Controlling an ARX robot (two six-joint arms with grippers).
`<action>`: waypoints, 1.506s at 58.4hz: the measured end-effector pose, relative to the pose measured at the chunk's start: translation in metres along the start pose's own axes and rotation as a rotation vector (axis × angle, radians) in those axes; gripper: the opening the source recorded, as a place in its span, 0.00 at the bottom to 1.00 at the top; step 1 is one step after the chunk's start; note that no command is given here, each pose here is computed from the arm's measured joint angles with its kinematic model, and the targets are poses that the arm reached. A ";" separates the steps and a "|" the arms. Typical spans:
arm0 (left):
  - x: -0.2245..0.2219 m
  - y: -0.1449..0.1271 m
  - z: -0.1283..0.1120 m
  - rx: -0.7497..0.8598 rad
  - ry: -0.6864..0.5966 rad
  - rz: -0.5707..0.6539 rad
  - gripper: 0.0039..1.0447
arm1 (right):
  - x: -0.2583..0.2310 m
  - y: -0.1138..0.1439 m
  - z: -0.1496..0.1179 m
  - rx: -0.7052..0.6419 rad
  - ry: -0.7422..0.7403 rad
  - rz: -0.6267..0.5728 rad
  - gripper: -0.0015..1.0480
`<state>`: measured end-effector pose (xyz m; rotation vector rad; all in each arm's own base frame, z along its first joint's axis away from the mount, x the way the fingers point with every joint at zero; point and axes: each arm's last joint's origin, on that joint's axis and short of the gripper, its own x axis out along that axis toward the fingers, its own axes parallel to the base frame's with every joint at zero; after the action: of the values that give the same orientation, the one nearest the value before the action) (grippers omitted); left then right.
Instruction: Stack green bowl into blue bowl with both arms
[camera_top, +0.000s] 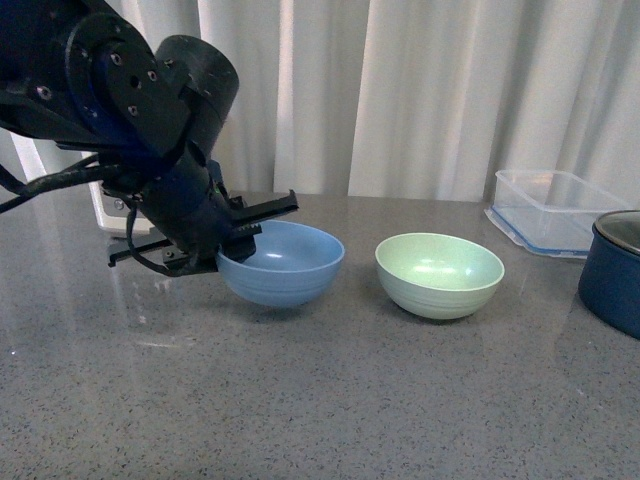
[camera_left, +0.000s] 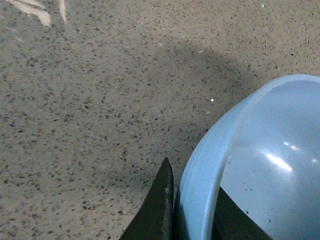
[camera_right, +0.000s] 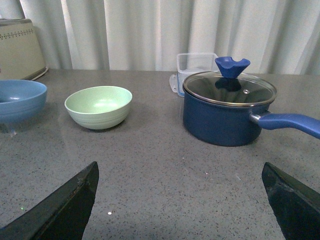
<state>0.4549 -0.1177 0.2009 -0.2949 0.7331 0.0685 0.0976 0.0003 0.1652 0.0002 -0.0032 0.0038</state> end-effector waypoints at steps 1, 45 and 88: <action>0.001 -0.002 -0.002 0.004 0.003 -0.001 0.07 | 0.000 0.000 0.000 0.000 0.000 0.000 0.90; -0.011 -0.024 -0.010 0.056 -0.057 -0.162 0.51 | 0.000 0.000 0.000 0.000 0.000 0.000 0.90; -0.157 0.126 -0.121 0.290 -0.722 -0.073 0.03 | 0.000 0.000 0.000 0.000 0.000 0.000 0.90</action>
<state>0.2394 -0.0258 0.1901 -0.0070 0.0101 -0.0034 0.0976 0.0003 0.1652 0.0002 -0.0032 0.0038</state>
